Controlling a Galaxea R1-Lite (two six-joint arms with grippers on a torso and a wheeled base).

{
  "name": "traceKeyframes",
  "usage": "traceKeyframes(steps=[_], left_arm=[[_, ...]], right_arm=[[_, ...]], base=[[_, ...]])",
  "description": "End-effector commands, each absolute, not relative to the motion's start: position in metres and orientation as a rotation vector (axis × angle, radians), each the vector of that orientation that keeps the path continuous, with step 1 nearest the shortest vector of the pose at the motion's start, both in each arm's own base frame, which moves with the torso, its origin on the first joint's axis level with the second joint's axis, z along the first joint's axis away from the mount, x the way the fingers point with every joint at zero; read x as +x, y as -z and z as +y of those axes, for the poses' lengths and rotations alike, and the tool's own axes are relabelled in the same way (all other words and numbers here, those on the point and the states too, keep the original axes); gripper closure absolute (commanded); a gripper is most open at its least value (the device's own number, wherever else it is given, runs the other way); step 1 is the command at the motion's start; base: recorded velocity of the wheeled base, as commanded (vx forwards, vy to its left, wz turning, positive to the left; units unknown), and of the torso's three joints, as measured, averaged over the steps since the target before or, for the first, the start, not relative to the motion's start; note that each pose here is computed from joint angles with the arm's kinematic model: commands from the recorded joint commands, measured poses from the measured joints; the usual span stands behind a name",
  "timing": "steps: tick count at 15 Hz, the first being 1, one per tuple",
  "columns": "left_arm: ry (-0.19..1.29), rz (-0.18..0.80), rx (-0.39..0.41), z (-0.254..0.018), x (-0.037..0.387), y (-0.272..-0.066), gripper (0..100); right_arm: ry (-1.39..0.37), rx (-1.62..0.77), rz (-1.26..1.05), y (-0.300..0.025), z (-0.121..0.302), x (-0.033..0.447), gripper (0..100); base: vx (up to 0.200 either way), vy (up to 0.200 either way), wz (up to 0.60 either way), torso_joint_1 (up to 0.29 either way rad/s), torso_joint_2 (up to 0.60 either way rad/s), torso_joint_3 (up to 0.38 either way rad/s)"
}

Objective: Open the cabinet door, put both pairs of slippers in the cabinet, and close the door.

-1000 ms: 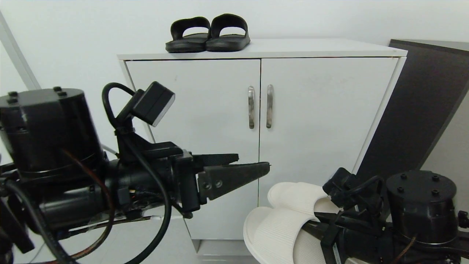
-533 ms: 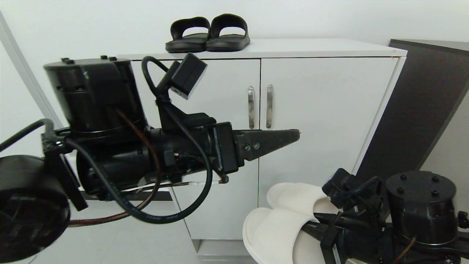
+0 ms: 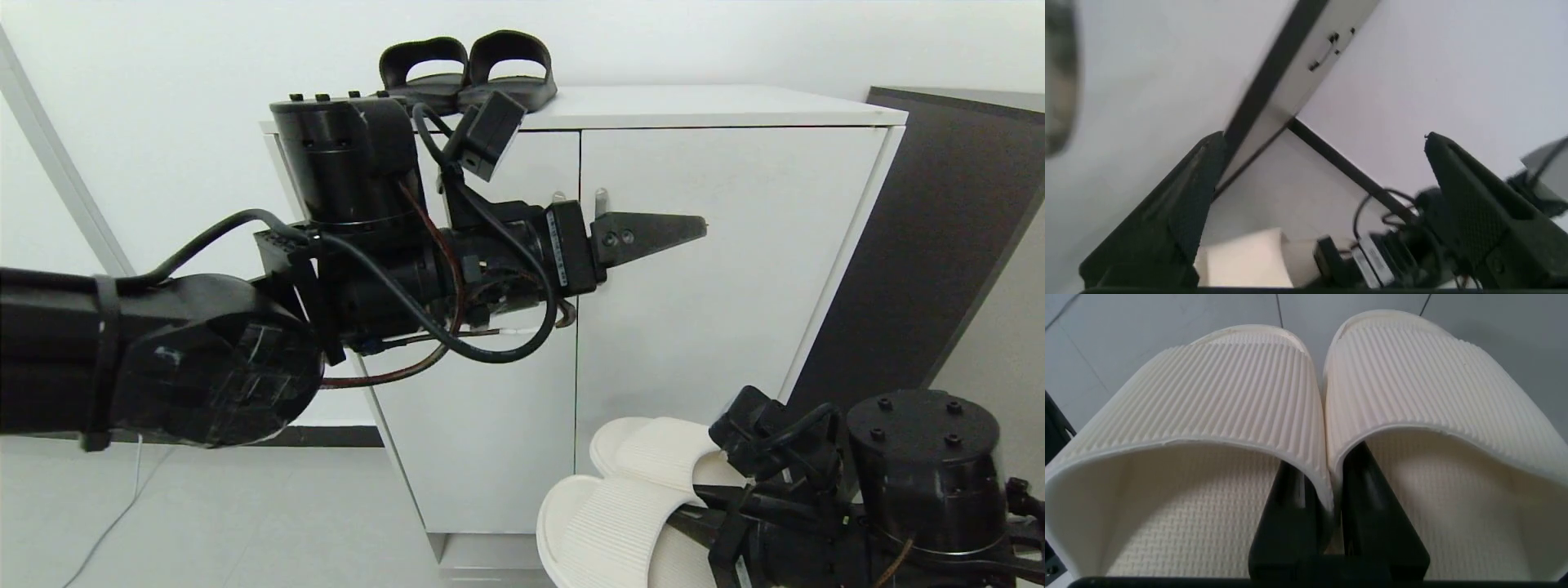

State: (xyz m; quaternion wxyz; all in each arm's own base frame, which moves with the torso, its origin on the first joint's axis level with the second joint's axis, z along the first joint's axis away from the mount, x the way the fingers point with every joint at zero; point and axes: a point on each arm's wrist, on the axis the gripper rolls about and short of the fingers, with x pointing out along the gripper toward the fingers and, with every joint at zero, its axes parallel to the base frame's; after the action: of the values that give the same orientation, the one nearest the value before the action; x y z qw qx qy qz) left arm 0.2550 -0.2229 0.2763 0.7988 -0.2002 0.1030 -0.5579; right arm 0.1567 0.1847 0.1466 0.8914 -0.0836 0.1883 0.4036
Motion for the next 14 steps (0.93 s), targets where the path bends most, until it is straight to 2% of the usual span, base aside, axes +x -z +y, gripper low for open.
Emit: traceKeyframes(steps=[1, 4, 7, 9, 14], left_arm=[[1.173, 0.217, -0.429, -0.227, 0.271, -0.272, 0], [1.078, 0.189, -0.434, -0.231, 0.287, -0.269, 0], [1.012, 0.155, -0.388, -0.229, 0.292, -0.267, 0], [0.979, 0.142, -0.392, -0.224, 0.297, -0.27, 0], [0.88, 0.139, -0.367, -0.217, 0.314, -0.267, 0]], right_arm=[[-0.841, -0.176, 0.396, -0.145, 0.186, 0.157, 100], [-0.846, -0.177, 0.392, -0.146, 0.186, 0.156, 100], [-0.847, -0.177, 0.391, -0.146, 0.187, 0.155, 100], [-0.849, -0.177, 0.39, -0.146, 0.187, 0.155, 100], [-0.849, -0.178, 0.392, -0.145, 0.187, 0.156, 100]], base=[[0.0, 0.0, 0.0, 0.0, 0.0, 0.0], [0.0, 0.0, 0.0, 0.0, 0.0, 0.0], [0.0, 0.0, 0.0, 0.0, 0.0, 0.0], [0.0, 0.0, 0.0, 0.0, 0.0, 0.0], [0.0, 0.0, 0.0, 0.0, 0.0, 0.0]])
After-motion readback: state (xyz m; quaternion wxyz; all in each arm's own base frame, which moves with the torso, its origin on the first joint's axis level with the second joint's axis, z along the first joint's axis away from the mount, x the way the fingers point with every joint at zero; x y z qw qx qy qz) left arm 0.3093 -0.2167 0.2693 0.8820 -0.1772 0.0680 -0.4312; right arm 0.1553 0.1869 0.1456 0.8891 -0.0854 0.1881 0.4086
